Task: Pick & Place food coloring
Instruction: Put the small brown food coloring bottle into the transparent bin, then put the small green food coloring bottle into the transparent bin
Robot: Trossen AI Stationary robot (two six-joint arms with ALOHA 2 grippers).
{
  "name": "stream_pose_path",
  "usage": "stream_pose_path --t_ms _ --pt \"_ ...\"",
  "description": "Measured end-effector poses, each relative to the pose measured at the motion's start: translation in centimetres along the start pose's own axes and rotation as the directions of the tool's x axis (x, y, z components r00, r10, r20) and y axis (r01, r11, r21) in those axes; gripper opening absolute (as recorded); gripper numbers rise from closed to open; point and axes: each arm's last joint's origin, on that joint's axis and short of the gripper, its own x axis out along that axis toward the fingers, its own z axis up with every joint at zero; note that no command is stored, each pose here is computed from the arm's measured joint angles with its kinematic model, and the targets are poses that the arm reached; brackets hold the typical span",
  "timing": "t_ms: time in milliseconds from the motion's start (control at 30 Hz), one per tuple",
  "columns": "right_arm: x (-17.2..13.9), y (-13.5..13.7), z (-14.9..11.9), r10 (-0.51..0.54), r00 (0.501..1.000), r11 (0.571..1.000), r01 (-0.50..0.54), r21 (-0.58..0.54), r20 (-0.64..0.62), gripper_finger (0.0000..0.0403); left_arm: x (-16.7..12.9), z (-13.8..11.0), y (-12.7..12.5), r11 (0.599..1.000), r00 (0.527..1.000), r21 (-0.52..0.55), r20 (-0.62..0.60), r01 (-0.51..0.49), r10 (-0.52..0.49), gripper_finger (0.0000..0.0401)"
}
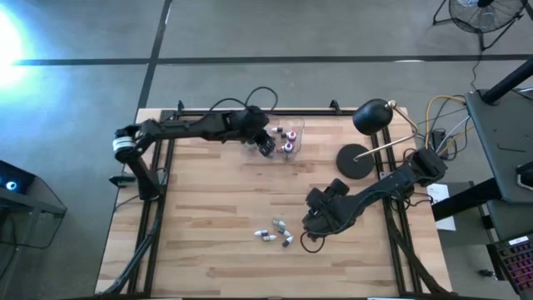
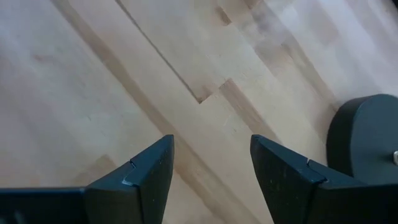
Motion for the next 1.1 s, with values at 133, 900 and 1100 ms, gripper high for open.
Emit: stream_pose_path --t_ms 133,900,1100 --pt "-0.1 0.1 -0.1 0.019 0.999 1.0 -0.019 0.021 -0.028 0.0206 -0.3 0.9 -0.4 0.989 0.991 0.079 -0.039 -0.124 0.128 0.0175" --pt "-0.3 3.6 1.1 0.417 0.909 0.769 -0.351 -0.535 0.002 0.0206 -8.4 -12.5 -11.5 0.901 0.884 0.137 -0.3 0.411 -0.358 0.0221" --pt "0.3 4.8 2.7 0.624 0.781 0.708 -0.586 -0.395 -0.04 0.0206 -8.1 -16.8 -11.1 0.968 0.929 0.039 -0.291 0.249 -0.227 0.0221"
